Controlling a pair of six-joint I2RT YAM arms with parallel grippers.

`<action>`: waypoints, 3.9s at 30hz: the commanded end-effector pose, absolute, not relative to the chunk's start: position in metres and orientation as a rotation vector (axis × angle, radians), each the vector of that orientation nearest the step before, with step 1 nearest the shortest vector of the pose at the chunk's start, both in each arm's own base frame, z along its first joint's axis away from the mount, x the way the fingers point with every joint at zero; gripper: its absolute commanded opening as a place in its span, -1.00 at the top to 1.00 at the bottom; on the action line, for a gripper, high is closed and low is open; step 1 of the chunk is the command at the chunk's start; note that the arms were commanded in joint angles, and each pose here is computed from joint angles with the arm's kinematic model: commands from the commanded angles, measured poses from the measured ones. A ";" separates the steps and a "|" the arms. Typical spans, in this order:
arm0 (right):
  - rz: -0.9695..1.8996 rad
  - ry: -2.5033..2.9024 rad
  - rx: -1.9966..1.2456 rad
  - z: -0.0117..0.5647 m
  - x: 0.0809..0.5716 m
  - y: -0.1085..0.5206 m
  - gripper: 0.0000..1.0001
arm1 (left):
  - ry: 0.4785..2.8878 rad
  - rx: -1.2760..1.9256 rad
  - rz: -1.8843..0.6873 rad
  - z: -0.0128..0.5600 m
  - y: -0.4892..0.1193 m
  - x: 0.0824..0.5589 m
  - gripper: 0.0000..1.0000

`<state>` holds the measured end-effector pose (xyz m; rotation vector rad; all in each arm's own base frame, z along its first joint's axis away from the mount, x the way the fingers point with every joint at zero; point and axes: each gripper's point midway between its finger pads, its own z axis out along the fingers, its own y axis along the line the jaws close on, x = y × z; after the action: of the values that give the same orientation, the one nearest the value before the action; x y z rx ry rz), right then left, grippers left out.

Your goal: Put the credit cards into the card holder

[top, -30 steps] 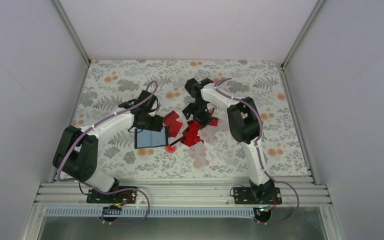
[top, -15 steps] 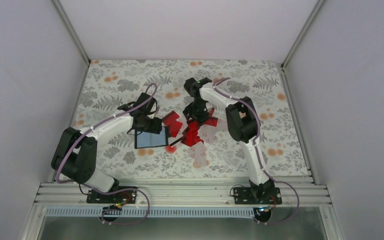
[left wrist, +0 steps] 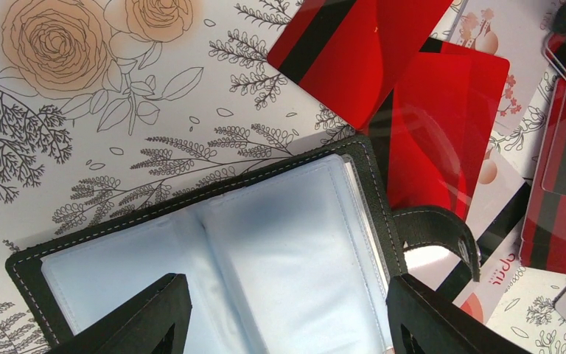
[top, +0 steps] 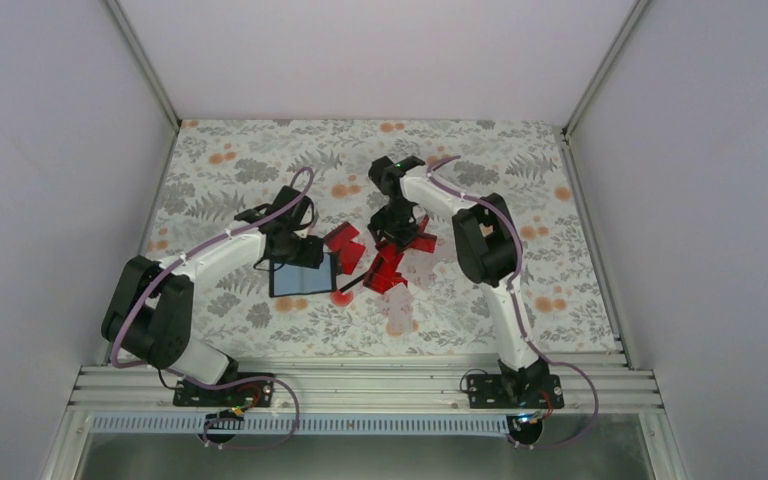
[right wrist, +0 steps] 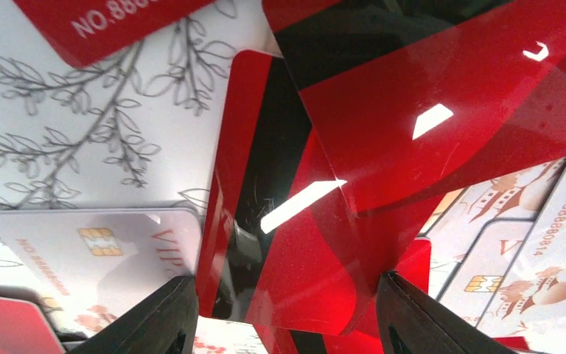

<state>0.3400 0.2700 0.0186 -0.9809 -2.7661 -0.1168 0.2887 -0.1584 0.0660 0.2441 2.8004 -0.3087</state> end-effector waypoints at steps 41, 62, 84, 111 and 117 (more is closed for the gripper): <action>-0.109 -2.905 -0.844 0.020 0.334 0.246 -0.83 | 2.784 0.236 -0.319 0.078 -0.160 0.290 -0.35; 0.086 -2.910 -0.813 -0.010 0.337 0.231 -0.24 | 2.786 0.236 -0.315 0.073 -0.159 0.290 -0.35; -0.138 -3.167 -0.168 0.035 0.349 0.283 -0.07 | 2.769 0.226 -0.318 0.082 -0.161 0.295 -0.35; 0.150 -3.099 -0.347 0.006 0.331 0.247 -0.55 | 2.800 0.241 -0.326 0.079 -0.159 0.284 -0.35; 0.217 -3.094 -0.345 0.003 0.322 0.230 -0.27 | 2.802 0.236 -0.328 0.079 -0.160 0.286 -0.35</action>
<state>0.3388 0.2585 0.0169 -0.3316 -3.1274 0.0219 0.2864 -0.1576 0.0734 0.2342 2.8121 -0.3087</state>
